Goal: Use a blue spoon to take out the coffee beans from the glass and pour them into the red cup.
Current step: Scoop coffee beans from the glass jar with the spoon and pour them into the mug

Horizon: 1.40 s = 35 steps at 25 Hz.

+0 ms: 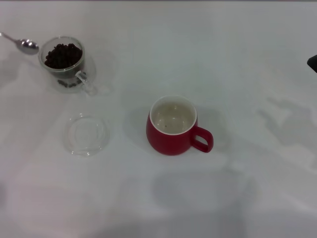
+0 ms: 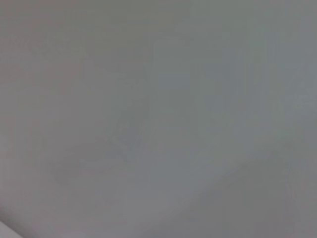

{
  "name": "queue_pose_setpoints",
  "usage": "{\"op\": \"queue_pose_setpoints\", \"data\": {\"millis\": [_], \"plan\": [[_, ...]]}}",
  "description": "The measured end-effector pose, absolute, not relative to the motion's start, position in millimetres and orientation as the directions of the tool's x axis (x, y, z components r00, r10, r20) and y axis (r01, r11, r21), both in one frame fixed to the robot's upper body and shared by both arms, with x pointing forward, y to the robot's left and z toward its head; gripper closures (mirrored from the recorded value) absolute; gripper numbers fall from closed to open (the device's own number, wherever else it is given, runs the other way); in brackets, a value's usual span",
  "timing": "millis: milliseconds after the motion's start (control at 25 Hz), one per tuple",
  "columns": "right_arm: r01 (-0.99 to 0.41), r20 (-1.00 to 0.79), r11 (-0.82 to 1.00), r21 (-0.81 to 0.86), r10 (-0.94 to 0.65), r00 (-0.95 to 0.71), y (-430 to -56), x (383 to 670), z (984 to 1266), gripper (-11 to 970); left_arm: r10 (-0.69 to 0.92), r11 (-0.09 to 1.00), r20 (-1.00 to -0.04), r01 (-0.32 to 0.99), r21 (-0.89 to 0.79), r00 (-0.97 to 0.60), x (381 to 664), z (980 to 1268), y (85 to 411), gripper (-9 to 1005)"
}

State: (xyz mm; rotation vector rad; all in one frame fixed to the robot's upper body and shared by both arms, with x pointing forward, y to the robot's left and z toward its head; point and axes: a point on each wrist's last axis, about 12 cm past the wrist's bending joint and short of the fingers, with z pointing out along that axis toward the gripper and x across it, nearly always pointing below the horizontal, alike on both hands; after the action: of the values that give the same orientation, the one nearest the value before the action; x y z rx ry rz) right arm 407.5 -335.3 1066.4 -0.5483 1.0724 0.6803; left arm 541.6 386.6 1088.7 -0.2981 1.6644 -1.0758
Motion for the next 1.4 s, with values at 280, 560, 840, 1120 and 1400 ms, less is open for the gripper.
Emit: {"op": "queue_pose_setpoints", "data": {"millis": [280, 560, 840, 1120, 1400], "plan": [[-0.731, -0.920, 0.679, -0.062, 0.245, 0.305, -331, 404, 1064, 548, -0.592, 0.629, -0.683, 0.285, -0.723, -0.427, 581, 1094, 366, 874], [-0.722, -0.921, 0.691, -0.032, 0.260, 0.290, -330, 399, 1061, 547, -0.508, 0.706, -0.710, 0.237, -0.668, -0.489, 602, 1080, 333, 874], [-0.713, -0.922, 0.701, -0.018, 0.264, 0.282, -332, 395, 1060, 546, -0.503, 0.715, -0.695, 0.204, -0.668, -0.513, 603, 1067, 321, 874], [-0.717, -0.924, 0.697, -0.019, 0.261, 0.279, -334, 400, 1061, 545, -0.557, 0.661, -0.619, 0.156, -0.734, -0.553, 599, 1060, 311, 875], [-0.721, -0.926, 0.693, -0.025, 0.255, 0.278, -334, 405, 1062, 544, -0.607, 0.617, -0.541, 0.085, -0.783, -0.582, 591, 1048, 308, 875]]}}
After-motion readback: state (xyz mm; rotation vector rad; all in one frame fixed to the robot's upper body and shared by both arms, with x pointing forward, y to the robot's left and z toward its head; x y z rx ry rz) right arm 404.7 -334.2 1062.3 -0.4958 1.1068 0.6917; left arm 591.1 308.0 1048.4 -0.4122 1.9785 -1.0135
